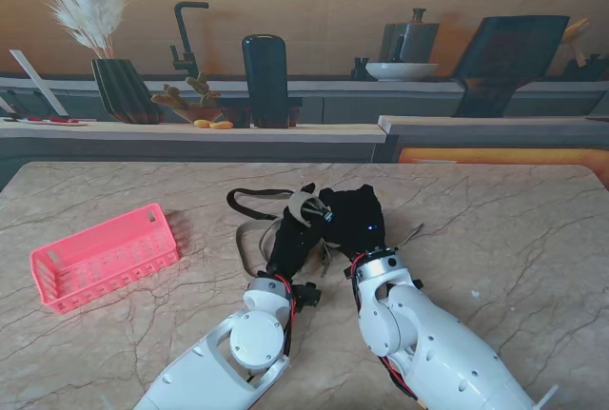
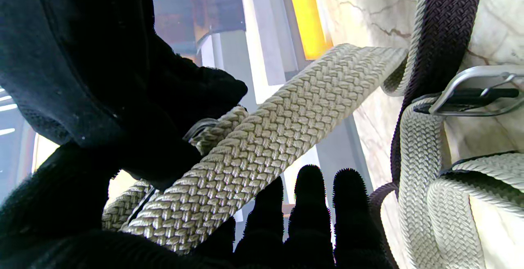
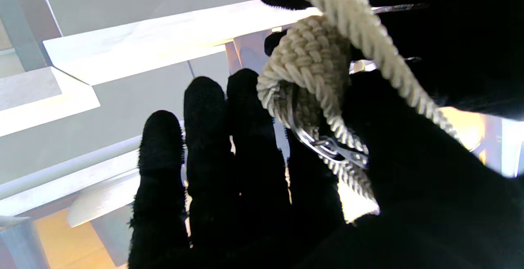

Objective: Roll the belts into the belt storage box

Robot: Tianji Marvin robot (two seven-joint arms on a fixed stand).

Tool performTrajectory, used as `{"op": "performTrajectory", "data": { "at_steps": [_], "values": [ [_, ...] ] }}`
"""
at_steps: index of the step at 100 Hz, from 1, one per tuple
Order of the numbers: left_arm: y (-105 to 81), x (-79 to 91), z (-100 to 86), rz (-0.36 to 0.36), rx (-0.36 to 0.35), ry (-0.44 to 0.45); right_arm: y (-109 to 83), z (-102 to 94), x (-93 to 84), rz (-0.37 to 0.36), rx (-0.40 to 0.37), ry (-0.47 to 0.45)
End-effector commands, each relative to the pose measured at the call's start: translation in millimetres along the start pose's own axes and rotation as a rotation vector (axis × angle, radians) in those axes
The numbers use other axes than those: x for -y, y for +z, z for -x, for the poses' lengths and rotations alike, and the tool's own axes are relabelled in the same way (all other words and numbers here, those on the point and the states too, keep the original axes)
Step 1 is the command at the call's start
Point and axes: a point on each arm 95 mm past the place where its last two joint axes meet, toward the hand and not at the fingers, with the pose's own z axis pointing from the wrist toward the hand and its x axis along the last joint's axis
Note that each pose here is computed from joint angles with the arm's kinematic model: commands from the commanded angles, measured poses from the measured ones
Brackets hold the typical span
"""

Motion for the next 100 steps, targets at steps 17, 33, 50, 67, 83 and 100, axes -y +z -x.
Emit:
{"op": "performTrajectory", "data": {
  "at_steps": [17,33,50,67,83,100],
  "values": [
    [-3.6,-9.8,-5.6,-0.034,0.028,-0.047,0.2,-17.0,10.2,-0.047,-0.044,0.077],
    [-3.4,-7.6,-7.3,-0.070,0.049,-0.063,-2.2,-19.6,15.3,-0.064,-0.068,0.121],
    [-5.0,-4.4,-10.7,-0.119,0.085,-0.116,-4.9,-18.9,18.1,-0.065,-0.105,0.129],
    [-9.1,0.0,-14.1,-0.155,0.100,-0.207,-6.5,-16.6,18.9,-0.073,-0.114,0.133],
    [-10.1,0.6,-16.7,-0.162,0.087,-0.232,-7.9,-16.1,21.0,-0.105,-0.103,0.170],
    [-10.9,4.6,-20.5,-0.203,0.073,-0.252,-11.9,-13.6,22.5,-0.190,-0.123,0.239]
  ]
}}
